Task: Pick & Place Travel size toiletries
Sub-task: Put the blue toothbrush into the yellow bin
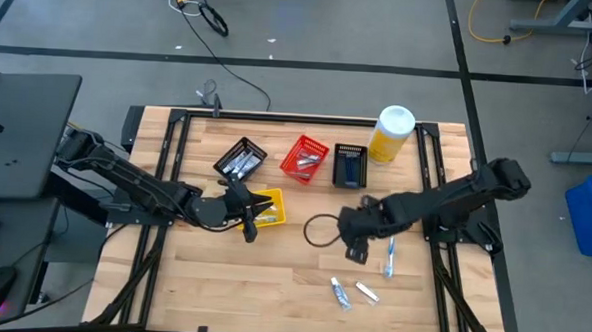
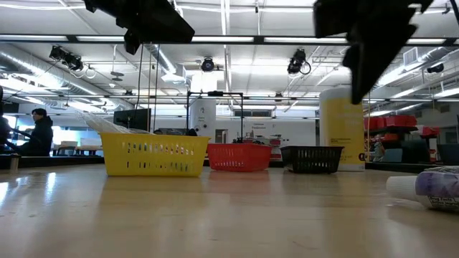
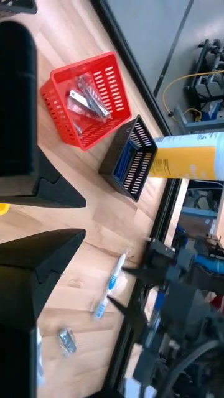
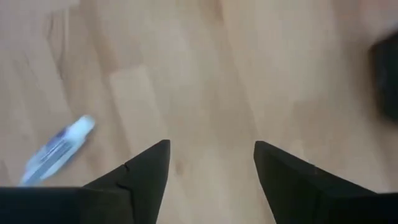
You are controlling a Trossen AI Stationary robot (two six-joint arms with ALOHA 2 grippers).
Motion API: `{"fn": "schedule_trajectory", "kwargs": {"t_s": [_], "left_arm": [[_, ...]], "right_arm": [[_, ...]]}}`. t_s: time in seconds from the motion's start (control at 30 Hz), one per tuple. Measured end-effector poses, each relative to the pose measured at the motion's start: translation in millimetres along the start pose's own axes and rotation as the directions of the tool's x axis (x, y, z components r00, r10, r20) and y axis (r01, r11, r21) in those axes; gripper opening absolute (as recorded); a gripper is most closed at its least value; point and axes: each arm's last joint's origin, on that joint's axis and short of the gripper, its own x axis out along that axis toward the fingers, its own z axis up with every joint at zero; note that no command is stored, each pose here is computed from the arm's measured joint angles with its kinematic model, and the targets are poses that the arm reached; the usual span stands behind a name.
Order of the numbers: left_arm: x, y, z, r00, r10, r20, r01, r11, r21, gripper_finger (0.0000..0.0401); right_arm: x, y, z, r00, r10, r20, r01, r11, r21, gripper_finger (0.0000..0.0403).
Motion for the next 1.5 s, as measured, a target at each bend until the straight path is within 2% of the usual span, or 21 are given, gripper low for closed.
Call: {"fn": "schedule_trajectory", "kwargs": {"t_s": [0.07, 0.17, 0.27, 0.37, 0.53, 0.77, 0.9, 1.0, 1.1, 1.2, 1.37, 1.43, 1.5], "left_arm": [[0.0, 0.0, 0.0, 1.000, 0.000, 0.000, 0.000, 1.000, -0.019, 0.0071], [0.0, 0.0, 0.0, 1.000, 0.000, 0.000, 0.000, 1.000, -0.030, 0.0071], [0.0, 0.0, 0.0, 1.000, 0.000, 0.000, 0.000, 1.000, -0.030, 0.0071], [0.0, 0.0, 0.0, 1.000, 0.000, 0.000, 0.000, 1.000, -0.030, 0.0071], [-0.1, -0.1, -0.1, 1.000, -0.001, 0.000, 0.001, 0.999, -0.036, 0.0071], [0.0, 0.0, -0.1, 1.000, 0.000, -0.001, 0.000, 0.999, -0.036, 0.0071], [0.0, 0.0, -0.1, 1.000, 0.000, 0.000, 0.000, 0.999, -0.037, 0.0071], [0.0, 0.0, 0.0, 1.000, 0.000, 0.000, 0.000, 0.999, -0.046, 0.0071], [0.0, 0.0, 0.0, 1.000, 0.000, 0.000, 0.000, 0.998, -0.058, 0.0071], [0.0, 0.0, 0.0, 1.000, 0.000, 0.000, 0.000, 0.998, -0.059, 0.0071], [0.1, -0.1, 0.0, 1.000, 0.000, 0.001, 0.000, 0.998, -0.060, 0.0071], [0.1, -0.1, 0.0, 1.000, 0.000, 0.001, 0.000, 0.998, -0.059, 0.0071], [0.1, -0.1, 0.1, 1.000, 0.000, 0.001, 0.000, 0.998, -0.059, 0.0071]], "right_arm": [[-1.2, 4.6, -8.8, 0.999, -0.008, -0.051, 0.013, 0.996, 0.091, 0.0240], [-3.6, 7.5, -22.4, 0.990, -0.058, -0.130, 0.088, 0.967, 0.237, 0.0234], [-6.4, 9.4, -34.2, 0.975, -0.107, -0.196, 0.173, 0.917, 0.359, 0.0230], [-8.5, 14.5, -42.0, 0.967, -0.105, -0.233, 0.207, 0.855, 0.475, 0.0226], [-3.2, 23.2, -58.8, 0.956, -0.098, -0.278, 0.243, 0.797, 0.553, 0.0220], [19.0, 21.6, -93.1, 0.894, -0.087, -0.440, 0.370, 0.698, 0.613, 0.0228], [31.8, 17.8, -102.3, 0.891, -0.090, -0.445, 0.394, 0.637, 0.662, 0.0233], [43.4, 12.7, -106.9, 0.896, -0.083, -0.437, 0.389, 0.621, 0.680, 0.0234], [58.6, 3.2, -113.3, 0.898, -0.078, -0.433, 0.393, 0.585, 0.710, 0.0231], [74.6, -5.5, -119.1, 0.912, -0.040, -0.407, 0.356, 0.569, 0.742, 0.0224], [85.1, -15.0, -124.4, 0.922, -0.010, -0.387, 0.321, 0.578, 0.750, 0.0193], [83.6, -15.6, -123.8, 0.916, -0.032, -0.400, 0.344, 0.576, 0.741, 0.0167], [81.5, -15.4, -122.6, 0.920, -0.050, -0.389, 0.339, 0.601, 0.724, 0.0136]]}}
